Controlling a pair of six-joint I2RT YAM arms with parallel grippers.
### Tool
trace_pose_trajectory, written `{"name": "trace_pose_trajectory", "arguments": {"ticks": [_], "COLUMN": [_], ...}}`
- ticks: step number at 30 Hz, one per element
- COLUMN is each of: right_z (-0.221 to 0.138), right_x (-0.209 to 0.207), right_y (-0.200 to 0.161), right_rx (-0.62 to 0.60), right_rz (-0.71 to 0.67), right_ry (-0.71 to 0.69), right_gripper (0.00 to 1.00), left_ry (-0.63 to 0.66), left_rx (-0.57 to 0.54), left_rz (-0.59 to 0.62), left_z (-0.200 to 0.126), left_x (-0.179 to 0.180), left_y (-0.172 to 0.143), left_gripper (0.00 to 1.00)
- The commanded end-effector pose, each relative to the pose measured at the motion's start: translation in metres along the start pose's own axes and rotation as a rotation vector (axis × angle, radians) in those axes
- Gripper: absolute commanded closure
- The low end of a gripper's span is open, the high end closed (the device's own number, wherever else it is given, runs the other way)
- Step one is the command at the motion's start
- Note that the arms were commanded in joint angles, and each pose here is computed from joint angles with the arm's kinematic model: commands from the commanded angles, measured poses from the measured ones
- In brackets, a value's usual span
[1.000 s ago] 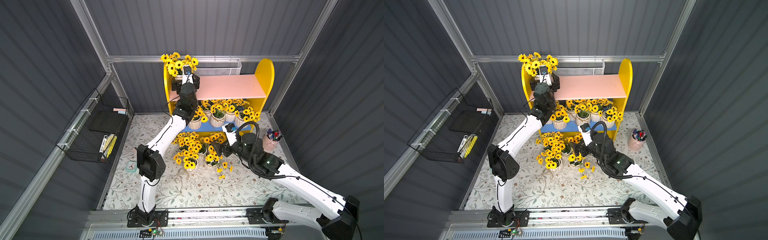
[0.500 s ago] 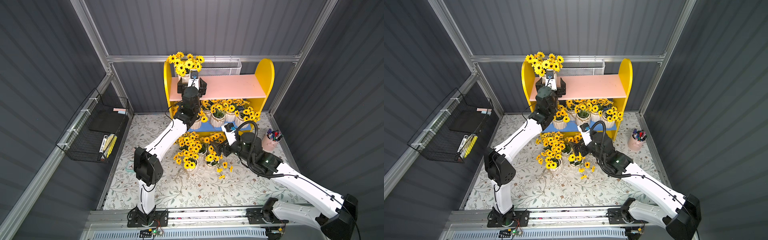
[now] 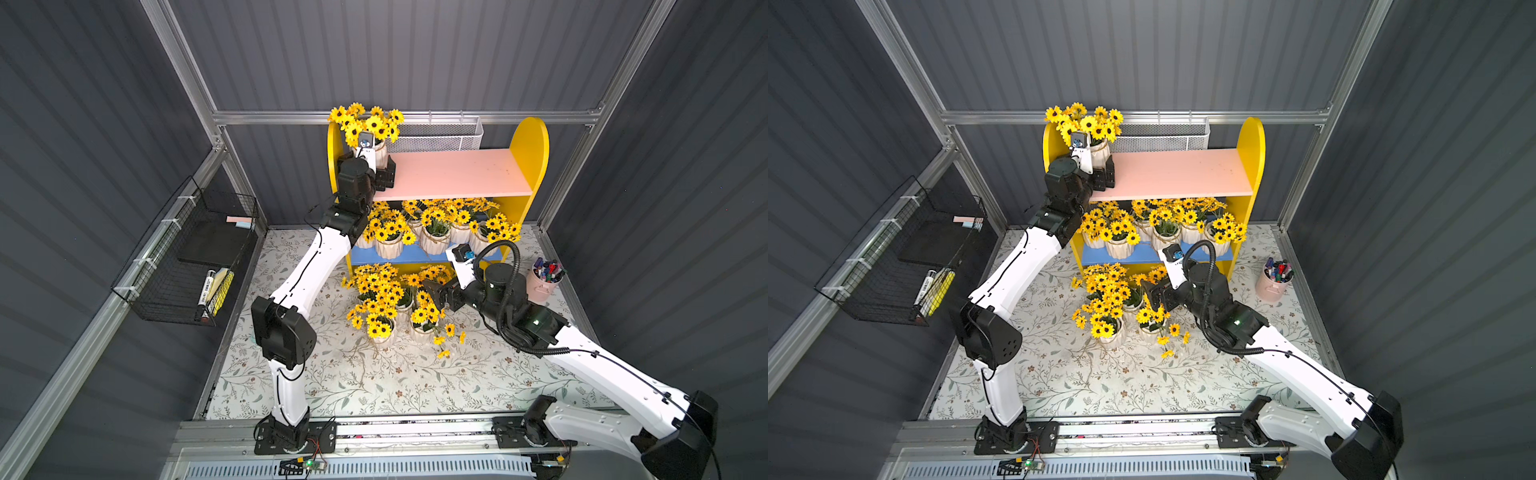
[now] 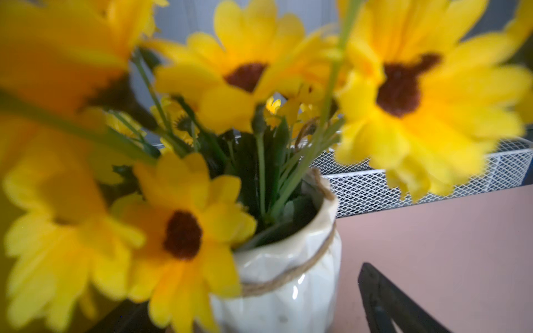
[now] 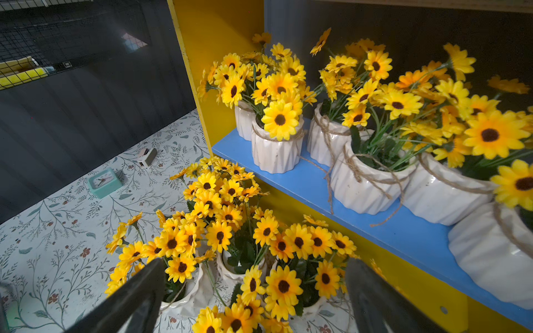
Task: Take the sunflower pots off the shelves
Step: Pick up the sunflower pot from the shelf.
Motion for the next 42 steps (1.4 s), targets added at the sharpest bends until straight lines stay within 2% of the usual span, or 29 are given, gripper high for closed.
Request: {"name": "trace_pose_trajectory", "arguments": {"ticks": [1, 9, 19, 42], "right_z": [-0.005, -0.006, -0.008, -0.018], "right_x": [0.000, -0.003, -0.001, -0.004], "right_y": [0.004, 0.003, 0.001, -0.002], "right_rx": [-0.036, -0.043, -0.046, -0.070], "right_rz": [-0.004, 0.004, 0.009, 0.011], "right_ry": [0.008, 0.015, 0.043, 0.051], "right_gripper": [0.01, 0.01, 0.01, 0.01], "left_ry": [-0.012, 0.045, 0.036, 0.035], "left_rx": [-0.010, -0.062, -0.064, -0.095], "left_rz": [-0.010, -0.039, -0.053, -0.073], "left_z": [-0.004, -0.002, 0.015, 0.042], "left_x": [0.008, 0.015, 0.015, 0.017], "left_y": [0.012, 0.019, 0.023, 0.004], "left_gripper": [0.01, 0.01, 0.01, 0.02]}}
Point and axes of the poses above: each gripper's point midway between its finger pads, its own z axis out along the fingers, its own x axis along the line the jaws close on, y = z × x, the point moved 5 cm from there along -z, back along the fingers, and after that the axes turned 1 degree about z, right-handed, at the moved point
